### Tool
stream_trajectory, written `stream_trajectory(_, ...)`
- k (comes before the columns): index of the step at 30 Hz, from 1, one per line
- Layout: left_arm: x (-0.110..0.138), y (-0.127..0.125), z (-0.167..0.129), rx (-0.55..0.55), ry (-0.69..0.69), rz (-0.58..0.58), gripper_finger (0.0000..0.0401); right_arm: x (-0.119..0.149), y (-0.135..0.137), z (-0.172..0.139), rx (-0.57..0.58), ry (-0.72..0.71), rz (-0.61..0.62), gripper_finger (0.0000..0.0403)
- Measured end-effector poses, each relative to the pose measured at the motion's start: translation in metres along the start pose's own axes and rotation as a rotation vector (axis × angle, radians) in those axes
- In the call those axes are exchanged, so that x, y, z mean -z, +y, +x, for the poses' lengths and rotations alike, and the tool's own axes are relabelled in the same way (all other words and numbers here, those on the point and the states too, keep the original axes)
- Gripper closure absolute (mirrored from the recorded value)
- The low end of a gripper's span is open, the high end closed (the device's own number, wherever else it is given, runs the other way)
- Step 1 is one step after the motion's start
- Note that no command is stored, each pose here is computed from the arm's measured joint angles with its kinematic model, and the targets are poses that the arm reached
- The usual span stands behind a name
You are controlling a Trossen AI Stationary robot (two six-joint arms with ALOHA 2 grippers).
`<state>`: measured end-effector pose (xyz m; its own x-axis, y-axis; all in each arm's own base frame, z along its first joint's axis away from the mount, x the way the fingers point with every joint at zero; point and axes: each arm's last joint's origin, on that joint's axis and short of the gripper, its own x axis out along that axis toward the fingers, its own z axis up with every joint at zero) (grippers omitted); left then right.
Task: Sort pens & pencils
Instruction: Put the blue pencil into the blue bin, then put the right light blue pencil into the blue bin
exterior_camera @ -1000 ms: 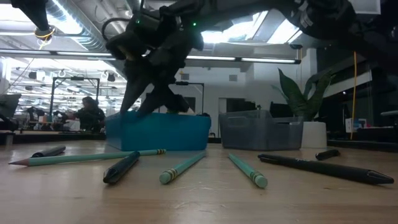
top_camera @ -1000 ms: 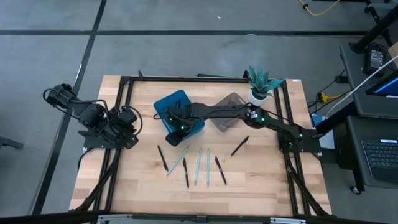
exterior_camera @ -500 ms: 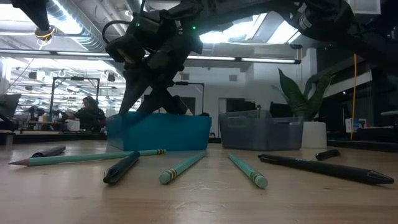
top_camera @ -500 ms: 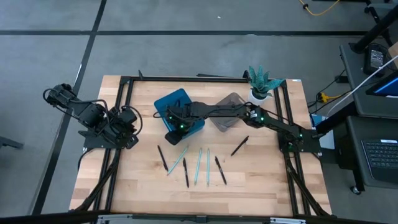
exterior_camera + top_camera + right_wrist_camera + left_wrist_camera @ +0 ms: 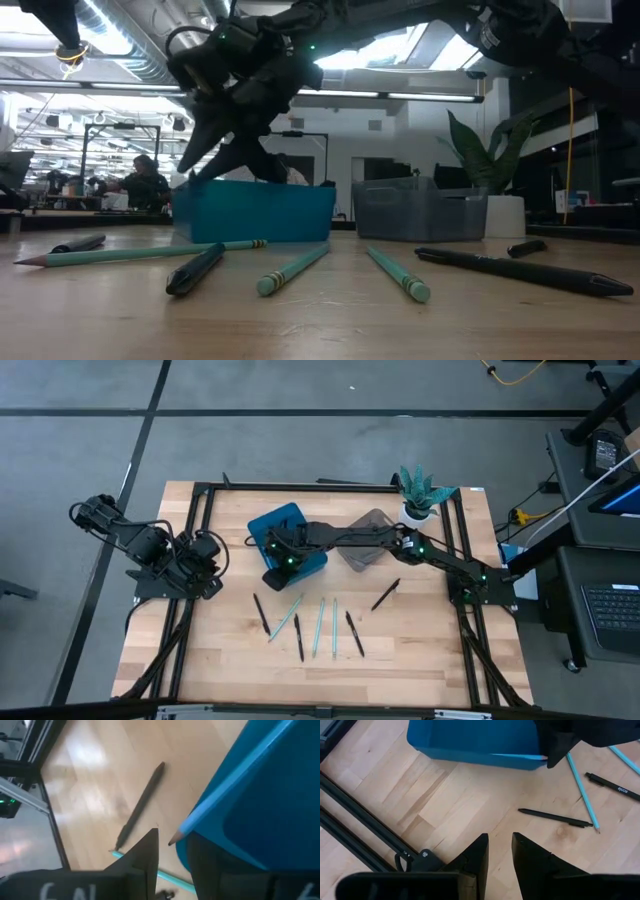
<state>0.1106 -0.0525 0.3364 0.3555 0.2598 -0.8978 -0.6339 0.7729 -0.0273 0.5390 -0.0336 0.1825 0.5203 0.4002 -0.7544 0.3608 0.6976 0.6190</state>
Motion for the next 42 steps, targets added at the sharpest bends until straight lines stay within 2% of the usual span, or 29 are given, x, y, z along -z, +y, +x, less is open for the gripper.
stream_trajectory(7, 0.0, 0.0, 0.0, 0.0, 0.0, 0.0, 0.0321, -0.002, -0.004, -0.002, 0.001, 0.008, 0.01, 0.0306)
stream_trajectory(15, 0.0, 0.0, 0.0, 0.0, 0.0, 0.0, 0.0321, -0.011, -0.025, -0.014, 0.005, 0.031, 0.073, 0.0306)
stream_trajectory(30, 0.0, 0.0, 0.0, -0.005, -0.013, 0.026, 0.0321, -0.021, -0.038, -0.026, -0.011, 0.016, 0.1, 0.0306)
stream_trajectory(33, 0.0, 0.0, 0.0, -0.006, -0.013, 0.026, 0.0321, -0.024, -0.031, -0.04, -0.027, -0.015, 0.085, 0.0306)
stream_trajectory(38, 0.0, 0.0, 0.0, -0.006, -0.013, 0.026, 0.0321, -0.025, -0.005, -0.08, -0.059, -0.085, 0.035, 0.0306)
stream_trajectory(42, 0.0, 0.0, 0.0, -0.004, -0.01, 0.025, 0.0321, -0.005, 0.027, -0.115, 0.002, -0.095, -0.025, 0.0306)
